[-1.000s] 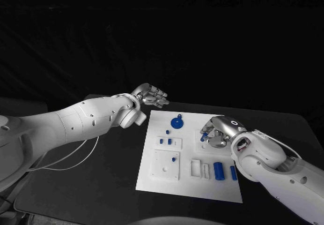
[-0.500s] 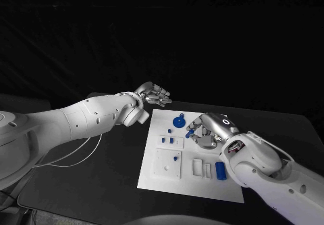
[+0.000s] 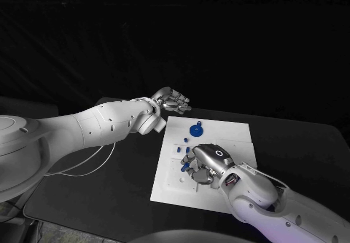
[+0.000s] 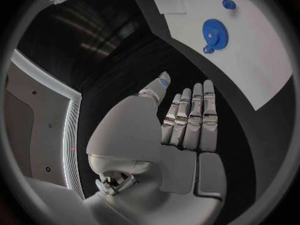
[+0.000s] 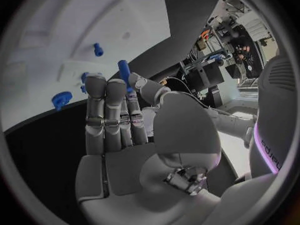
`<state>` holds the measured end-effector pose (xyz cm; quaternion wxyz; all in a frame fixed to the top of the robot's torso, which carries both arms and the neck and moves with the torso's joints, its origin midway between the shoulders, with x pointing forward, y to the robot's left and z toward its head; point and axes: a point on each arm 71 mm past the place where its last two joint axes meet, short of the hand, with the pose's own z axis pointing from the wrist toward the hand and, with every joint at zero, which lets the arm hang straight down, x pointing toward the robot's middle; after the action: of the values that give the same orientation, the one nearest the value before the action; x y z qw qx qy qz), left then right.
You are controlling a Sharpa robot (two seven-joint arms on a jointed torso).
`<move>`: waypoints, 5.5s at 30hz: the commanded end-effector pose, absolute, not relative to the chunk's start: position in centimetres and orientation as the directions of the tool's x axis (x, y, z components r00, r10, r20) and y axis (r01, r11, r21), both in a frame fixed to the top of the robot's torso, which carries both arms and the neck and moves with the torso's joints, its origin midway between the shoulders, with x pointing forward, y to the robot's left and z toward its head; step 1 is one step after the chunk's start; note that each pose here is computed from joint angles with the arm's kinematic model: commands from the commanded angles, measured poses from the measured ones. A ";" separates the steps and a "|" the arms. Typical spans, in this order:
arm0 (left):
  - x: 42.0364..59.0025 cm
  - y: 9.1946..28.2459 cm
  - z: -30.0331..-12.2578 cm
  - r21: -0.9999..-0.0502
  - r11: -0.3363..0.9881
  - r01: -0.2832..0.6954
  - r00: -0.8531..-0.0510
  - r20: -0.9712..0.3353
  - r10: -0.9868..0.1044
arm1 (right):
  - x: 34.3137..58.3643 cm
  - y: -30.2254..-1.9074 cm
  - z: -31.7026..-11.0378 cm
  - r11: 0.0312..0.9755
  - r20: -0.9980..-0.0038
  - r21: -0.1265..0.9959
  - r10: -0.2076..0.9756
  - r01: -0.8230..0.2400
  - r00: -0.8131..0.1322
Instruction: Assemble the parts on the task board
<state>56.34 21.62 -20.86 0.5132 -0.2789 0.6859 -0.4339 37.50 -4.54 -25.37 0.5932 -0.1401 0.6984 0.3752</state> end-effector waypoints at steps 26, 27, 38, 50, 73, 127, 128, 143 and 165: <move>56.3 21.2 -20.9 -0.888 0.455 0.066 -0.339 -0.449 -0.827 | 36.5 -3.8 -27.6 0.676 -0.948 0.300 0.134 -0.673 -0.289; 56.3 21.2 -20.9 -0.888 0.455 0.066 -0.340 -0.449 -0.827 | 36.5 -3.8 -27.6 0.676 -0.948 0.299 0.132 -0.673 -0.289; 56.2 21.0 -20.9 -0.889 0.454 0.066 -0.345 -0.447 -0.825 | 36.5 -3.6 -28.0 0.684 -0.955 0.276 0.115 -0.676 -0.273; 56.2 21.0 -20.9 -0.889 0.454 0.064 -0.348 -0.446 -0.825 | 36.6 -3.3 -28.2 0.691 -0.963 0.251 0.109 -0.678 -0.246; 56.2 20.9 -21.0 -0.889 0.454 0.061 -0.352 -0.445 -0.824 | 35.8 -2.9 -29.4 0.674 -0.951 0.285 0.110 -0.681 -0.290; 54.4 24.9 -20.3 -0.972 0.228 0.049 -0.312 -0.232 -0.921 | 42.5 -24.4 -25.6 0.917 -0.647 0.359 0.377 0.171 -0.662; 54.3 25.0 -20.3 -0.974 0.222 0.049 -0.314 -0.226 -0.922 | 42.4 -24.5 -25.6 0.919 -0.643 0.352 0.374 0.176 -0.668; 53.4 24.6 -20.1 -0.987 0.148 0.056 -0.374 -0.158 -0.914 | 41.5 -22.9 -26.5 0.929 -0.602 0.334 0.341 0.159 -0.723; 53.2 24.1 -20.2 -0.988 0.150 0.048 -0.400 -0.156 -0.903 | 40.5 -20.9 -29.6 0.960 -0.625 0.262 0.250 0.104 -0.740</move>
<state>53.24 24.38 -20.28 0.4349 -0.3461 0.6266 -0.5463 41.00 -20.83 -28.57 0.3499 0.0983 0.9228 0.1281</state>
